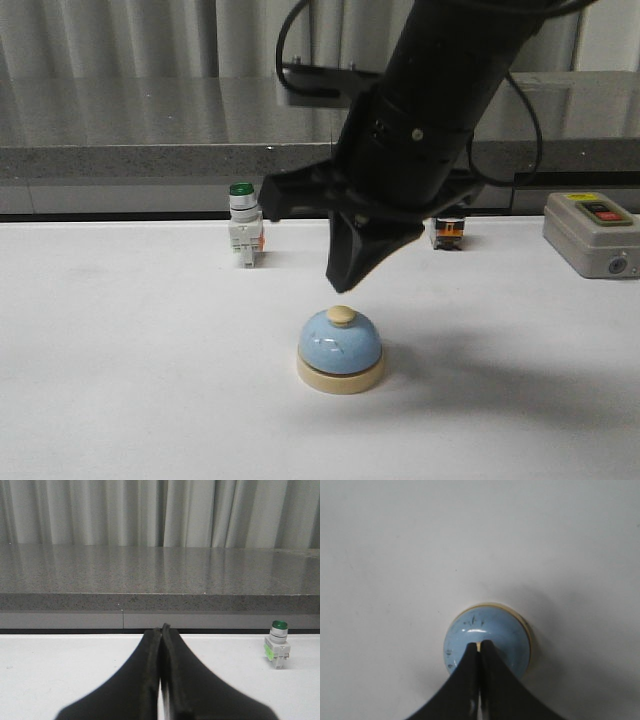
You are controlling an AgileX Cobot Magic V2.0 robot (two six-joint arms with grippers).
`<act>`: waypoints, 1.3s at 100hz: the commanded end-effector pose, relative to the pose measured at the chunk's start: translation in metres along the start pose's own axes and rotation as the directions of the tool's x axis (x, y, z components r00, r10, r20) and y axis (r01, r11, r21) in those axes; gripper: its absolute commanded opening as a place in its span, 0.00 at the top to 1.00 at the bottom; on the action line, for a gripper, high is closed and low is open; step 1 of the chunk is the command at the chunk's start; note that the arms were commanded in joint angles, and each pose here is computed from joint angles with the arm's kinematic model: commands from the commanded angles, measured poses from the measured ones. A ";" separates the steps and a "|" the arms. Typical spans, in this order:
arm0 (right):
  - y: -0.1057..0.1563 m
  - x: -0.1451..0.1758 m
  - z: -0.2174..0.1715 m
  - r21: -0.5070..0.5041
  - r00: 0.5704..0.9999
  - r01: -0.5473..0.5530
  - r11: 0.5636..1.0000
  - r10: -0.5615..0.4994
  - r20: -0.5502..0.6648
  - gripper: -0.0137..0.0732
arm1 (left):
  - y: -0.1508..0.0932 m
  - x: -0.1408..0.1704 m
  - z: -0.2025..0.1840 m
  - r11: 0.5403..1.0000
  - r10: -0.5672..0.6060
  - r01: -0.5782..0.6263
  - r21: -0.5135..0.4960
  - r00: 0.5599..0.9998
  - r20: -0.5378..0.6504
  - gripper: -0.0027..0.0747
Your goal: Place and press bell with both arms
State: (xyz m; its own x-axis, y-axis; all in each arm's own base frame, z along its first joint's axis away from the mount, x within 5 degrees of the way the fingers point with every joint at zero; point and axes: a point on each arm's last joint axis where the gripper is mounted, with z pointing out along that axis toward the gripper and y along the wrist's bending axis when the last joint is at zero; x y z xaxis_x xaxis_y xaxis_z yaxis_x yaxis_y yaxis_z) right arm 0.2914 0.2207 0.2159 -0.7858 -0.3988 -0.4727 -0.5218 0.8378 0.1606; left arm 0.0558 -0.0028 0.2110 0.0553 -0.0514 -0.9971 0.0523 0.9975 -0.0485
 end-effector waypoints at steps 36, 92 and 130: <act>-0.060 0.001 -0.131 0.135 0.934 -0.106 0.985 0.052 0.354 0.92 | 0.000 0.009 -0.001 1.000 -0.009 0.009 0.002 0.998 0.059 0.99; -0.086 0.125 -0.210 0.274 0.709 -0.336 0.901 0.050 0.703 0.92 | 0.000 0.009 -0.001 1.000 -0.009 0.009 0.002 0.998 0.059 0.99; -0.053 0.202 -0.227 0.274 0.518 -0.326 0.905 -0.072 0.853 0.92 | 0.000 0.009 -0.001 1.000 -0.009 0.009 0.002 0.998 0.059 0.99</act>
State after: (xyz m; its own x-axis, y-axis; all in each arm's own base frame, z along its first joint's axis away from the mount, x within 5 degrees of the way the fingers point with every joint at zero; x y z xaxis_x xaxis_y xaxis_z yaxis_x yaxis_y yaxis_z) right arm 0.0947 0.0137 0.2955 -0.2242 0.0402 -0.9737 -0.1295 0.9891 0.0707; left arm 0.0558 -0.0028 0.2110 0.0553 -0.0514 -0.9971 0.0523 0.9975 -0.0485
